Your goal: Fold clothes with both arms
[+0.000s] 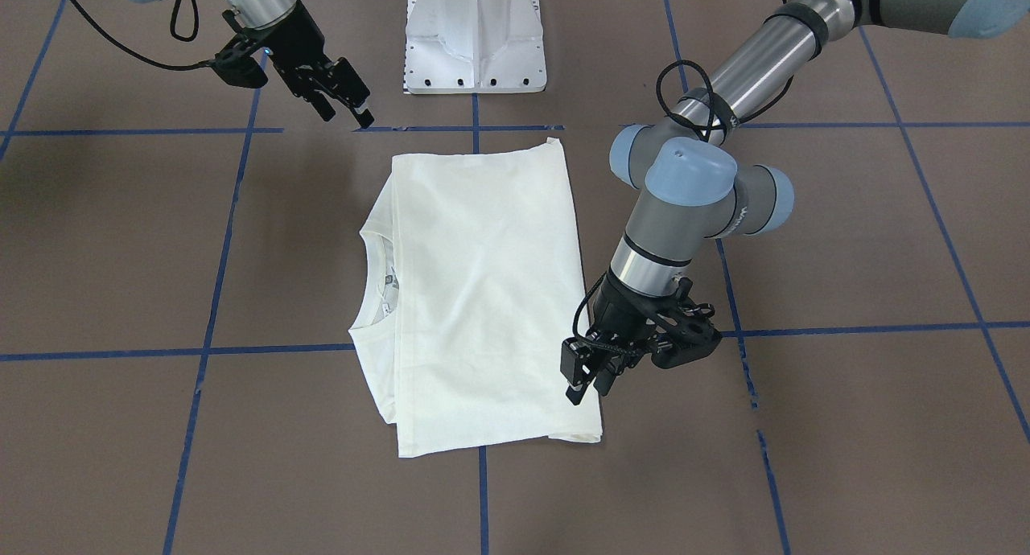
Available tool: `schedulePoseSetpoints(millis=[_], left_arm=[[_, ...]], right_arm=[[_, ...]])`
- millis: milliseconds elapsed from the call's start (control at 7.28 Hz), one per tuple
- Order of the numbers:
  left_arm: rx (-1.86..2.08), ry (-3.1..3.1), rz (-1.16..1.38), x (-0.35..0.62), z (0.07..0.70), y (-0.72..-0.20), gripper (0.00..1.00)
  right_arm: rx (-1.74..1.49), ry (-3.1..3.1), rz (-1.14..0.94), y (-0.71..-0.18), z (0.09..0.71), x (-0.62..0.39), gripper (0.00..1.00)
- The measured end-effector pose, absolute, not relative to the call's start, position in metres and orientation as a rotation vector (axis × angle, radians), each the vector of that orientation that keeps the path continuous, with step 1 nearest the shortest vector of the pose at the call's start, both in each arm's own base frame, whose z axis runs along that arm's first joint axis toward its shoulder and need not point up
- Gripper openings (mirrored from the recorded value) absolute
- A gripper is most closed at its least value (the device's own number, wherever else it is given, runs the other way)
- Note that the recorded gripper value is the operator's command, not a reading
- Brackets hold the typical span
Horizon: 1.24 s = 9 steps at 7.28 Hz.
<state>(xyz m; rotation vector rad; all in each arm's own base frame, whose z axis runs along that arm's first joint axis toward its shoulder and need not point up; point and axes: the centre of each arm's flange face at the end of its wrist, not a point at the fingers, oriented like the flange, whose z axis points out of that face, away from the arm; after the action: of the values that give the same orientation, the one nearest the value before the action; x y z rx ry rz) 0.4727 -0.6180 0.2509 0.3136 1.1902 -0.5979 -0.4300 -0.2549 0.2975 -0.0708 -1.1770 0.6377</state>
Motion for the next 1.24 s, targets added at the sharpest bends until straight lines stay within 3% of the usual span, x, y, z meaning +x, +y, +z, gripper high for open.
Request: schedulePoseSetpoints(millis=[275, 412, 1236], left_arm=[[0.320, 1.224, -0.574, 0.448, 0.259, -0.585, 0.72], [0.317, 1.233, -0.565, 0.444, 0.260, -0.577, 0.72], [0.314, 1.253, -0.538, 0.428, 0.265, -0.557, 0.71]], right_arm=[[-0.019, -1.158, 0.635, -0.234, 0.287, -0.492, 0.79], [0.000, -1.124, 0.640, -0.233, 0.277, -0.520, 0.73], [0.070, -0.972, 0.671, -0.260, 0.290, -0.554, 0.68]])
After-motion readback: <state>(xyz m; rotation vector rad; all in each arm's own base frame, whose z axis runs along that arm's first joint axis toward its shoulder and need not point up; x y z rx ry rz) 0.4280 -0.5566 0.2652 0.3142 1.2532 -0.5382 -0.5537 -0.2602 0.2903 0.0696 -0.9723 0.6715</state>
